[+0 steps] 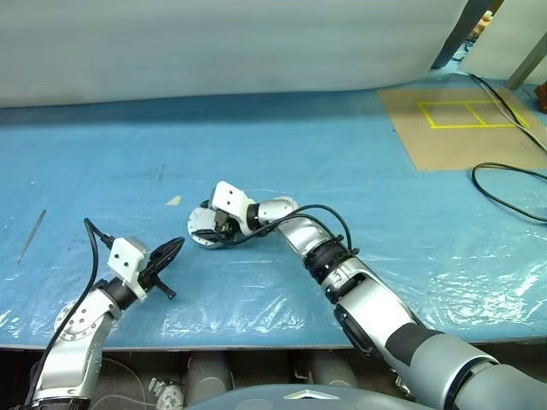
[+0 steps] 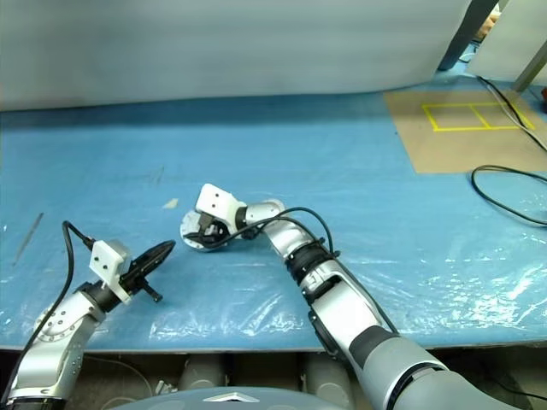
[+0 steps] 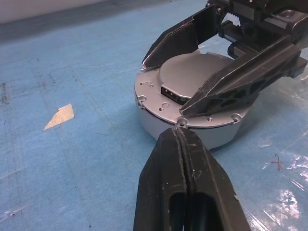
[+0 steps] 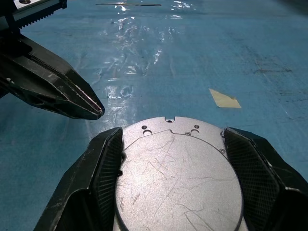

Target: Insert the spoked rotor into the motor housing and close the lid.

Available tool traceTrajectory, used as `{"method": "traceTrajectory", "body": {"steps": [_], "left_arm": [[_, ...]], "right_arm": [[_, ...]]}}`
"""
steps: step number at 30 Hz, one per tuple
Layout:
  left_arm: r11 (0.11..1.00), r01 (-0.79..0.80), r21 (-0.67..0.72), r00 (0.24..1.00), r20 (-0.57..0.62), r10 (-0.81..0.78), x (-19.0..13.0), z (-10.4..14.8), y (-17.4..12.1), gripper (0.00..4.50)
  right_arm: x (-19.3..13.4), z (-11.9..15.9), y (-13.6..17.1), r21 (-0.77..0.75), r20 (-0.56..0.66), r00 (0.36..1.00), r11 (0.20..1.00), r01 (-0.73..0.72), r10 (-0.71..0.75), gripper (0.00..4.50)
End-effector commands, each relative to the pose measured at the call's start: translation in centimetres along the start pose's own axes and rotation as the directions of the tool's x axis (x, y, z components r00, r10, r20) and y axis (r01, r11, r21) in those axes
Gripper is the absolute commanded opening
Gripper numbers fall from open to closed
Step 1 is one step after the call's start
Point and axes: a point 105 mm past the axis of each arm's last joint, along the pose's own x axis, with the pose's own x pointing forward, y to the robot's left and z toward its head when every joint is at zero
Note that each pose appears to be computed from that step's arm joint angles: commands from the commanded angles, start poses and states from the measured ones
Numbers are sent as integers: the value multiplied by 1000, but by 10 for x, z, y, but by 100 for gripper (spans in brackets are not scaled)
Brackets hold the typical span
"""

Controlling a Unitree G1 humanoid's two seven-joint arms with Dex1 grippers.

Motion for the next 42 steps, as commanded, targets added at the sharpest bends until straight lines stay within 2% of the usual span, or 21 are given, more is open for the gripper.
{"method": "traceTrajectory", "body": {"steps": [1, 16, 23, 30, 35, 42], "left_arm": [[1000, 5, 20, 1000, 30, -5, 1, 9, -1, 0], [1000, 14, 11, 1000, 26, -15, -2, 9, -9, 0], [1000, 10, -1, 1000, 8, -10, -8, 5, -12, 0], [1000, 11, -3, 1000, 4, -11, -8, 4, -13, 0], [1000, 11, -2, 1000, 1, -11, -8, 4, -12, 0], [1000, 17, 2, 1000, 5, -17, -4, 6, -10, 0]], "right_arm": [[-2, -18, 1, 10, -68, 998, 1000, -5, 5, 301], [-3, -38, 9, 31, -114, 991, 998, -61, 65, 301], [4, -34, 3, 83, -84, 996, 996, 14, -7, 301], [11, -48, 23, 84, -120, 992, 996, -17, 27, 301], [10, -54, 25, 47, -154, 988, 999, -19, 26, 301], [14, -40, 29, 175, -59, 998, 984, -22, 33, 301]]}}
